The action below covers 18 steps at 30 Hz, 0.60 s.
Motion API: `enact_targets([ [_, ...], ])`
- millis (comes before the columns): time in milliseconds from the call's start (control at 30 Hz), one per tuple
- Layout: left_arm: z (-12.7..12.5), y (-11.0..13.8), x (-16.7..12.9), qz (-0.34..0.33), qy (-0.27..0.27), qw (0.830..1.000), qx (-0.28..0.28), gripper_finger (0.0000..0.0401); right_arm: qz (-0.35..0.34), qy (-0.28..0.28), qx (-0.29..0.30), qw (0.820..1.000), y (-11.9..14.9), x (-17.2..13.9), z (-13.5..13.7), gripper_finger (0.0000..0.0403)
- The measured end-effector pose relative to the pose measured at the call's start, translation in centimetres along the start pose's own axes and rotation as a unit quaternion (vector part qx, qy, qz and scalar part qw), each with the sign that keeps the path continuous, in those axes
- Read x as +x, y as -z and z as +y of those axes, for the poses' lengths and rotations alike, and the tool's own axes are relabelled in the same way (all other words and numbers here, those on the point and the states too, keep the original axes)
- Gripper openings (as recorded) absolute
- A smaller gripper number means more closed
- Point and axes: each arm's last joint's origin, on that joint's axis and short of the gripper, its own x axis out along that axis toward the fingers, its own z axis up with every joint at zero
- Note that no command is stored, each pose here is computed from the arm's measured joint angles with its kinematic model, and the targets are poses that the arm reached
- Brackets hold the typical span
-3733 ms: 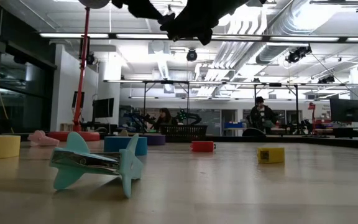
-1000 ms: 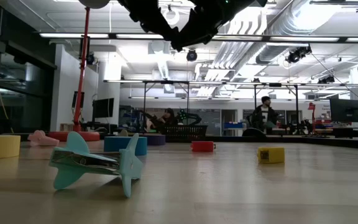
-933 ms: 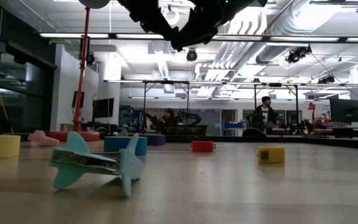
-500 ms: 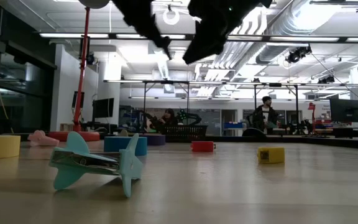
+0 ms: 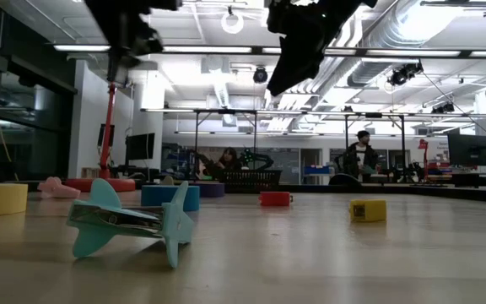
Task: Pick and place Stapler, Stapler remover, tape
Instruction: Put the black staple remover into the red basket
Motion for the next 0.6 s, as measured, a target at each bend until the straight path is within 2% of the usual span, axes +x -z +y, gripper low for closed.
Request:
enact_targets([
  [267,-5.3,1.3,0.7,0.078,0.02,0.996,-0.047,0.0081,0.0,0.001,0.001,1.0,0.0,0.0,-0.1,0.0177],
  [433,-9.1,2.5,1.1,0.112,0.012,0.99,-0.083,0.0085,0.0,-0.002,0.001,1.0,0.0,0.0,-0.1,0.0177],
  [600,-12.9,3.8,1.5,0.127,-0.005,0.981,-0.144,0.0082,-0.007,-0.009,0.001,1.0,-0.1,0.0,0.0,0.0177],
])
